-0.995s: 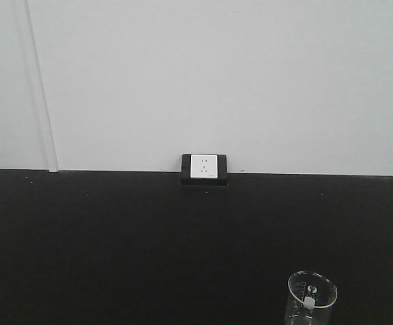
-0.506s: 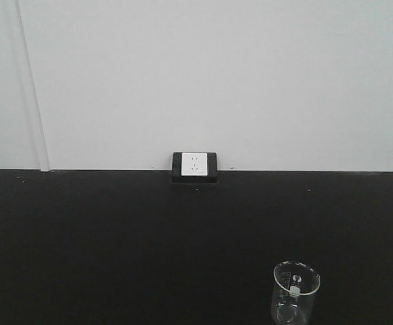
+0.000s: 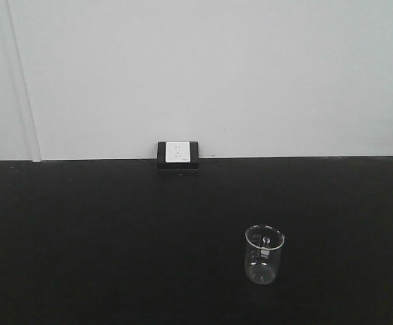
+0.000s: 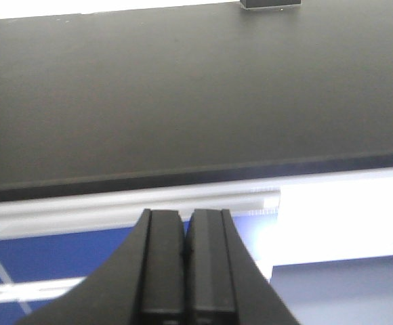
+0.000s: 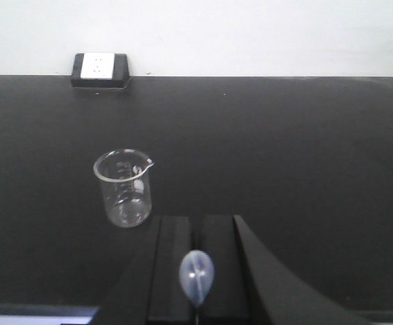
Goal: Grab transparent chemical and place on left bench
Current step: 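Turn the base away from the beaker while holding the pipette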
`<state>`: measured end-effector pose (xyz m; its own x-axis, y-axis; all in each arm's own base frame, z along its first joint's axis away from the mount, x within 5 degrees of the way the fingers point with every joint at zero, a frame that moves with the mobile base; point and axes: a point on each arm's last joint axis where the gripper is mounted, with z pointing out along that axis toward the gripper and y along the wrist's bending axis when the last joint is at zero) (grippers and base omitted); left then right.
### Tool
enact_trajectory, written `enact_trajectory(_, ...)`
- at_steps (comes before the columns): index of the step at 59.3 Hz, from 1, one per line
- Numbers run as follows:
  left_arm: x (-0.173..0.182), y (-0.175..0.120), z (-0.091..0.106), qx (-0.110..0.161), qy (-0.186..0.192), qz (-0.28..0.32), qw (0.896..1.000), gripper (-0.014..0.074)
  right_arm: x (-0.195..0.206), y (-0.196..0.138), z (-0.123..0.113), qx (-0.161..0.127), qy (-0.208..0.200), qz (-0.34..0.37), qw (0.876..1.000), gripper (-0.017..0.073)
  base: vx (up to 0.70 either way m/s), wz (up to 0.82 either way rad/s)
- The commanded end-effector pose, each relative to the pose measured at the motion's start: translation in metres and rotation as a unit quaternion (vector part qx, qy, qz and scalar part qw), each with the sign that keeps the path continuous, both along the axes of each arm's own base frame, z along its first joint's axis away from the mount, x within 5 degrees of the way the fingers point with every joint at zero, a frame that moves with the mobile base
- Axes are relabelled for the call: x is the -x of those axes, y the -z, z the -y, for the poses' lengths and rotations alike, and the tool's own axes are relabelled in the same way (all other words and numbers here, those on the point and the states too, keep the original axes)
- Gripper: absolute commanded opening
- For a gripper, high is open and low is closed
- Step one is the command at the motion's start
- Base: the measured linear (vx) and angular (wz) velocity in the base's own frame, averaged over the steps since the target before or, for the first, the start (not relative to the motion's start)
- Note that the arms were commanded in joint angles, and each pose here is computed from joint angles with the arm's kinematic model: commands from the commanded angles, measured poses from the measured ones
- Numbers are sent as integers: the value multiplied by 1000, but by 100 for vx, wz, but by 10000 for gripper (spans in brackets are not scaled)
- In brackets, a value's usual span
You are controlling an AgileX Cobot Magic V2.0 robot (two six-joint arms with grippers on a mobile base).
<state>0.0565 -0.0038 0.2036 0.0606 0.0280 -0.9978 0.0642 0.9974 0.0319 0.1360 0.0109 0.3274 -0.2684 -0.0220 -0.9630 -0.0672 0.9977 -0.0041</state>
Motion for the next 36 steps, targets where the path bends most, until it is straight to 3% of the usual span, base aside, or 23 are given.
enact_trajectory(1, 1, -3, 0, 7, 0, 40, 999, -3, -1, -19, 0, -2, -3, 58, 998, -3, -28, 8)
enact_trajectory(18, 1, -3, 0, 7, 0, 40, 999, -3, -1, -19, 0, -2, -3, 58, 998, -3, -31, 25)
enact_trajectory(36, 1, -3, 0, 7, 0, 40, 999, -3, -1, -19, 0, -2, -3, 58, 998, -3, -31, 52)
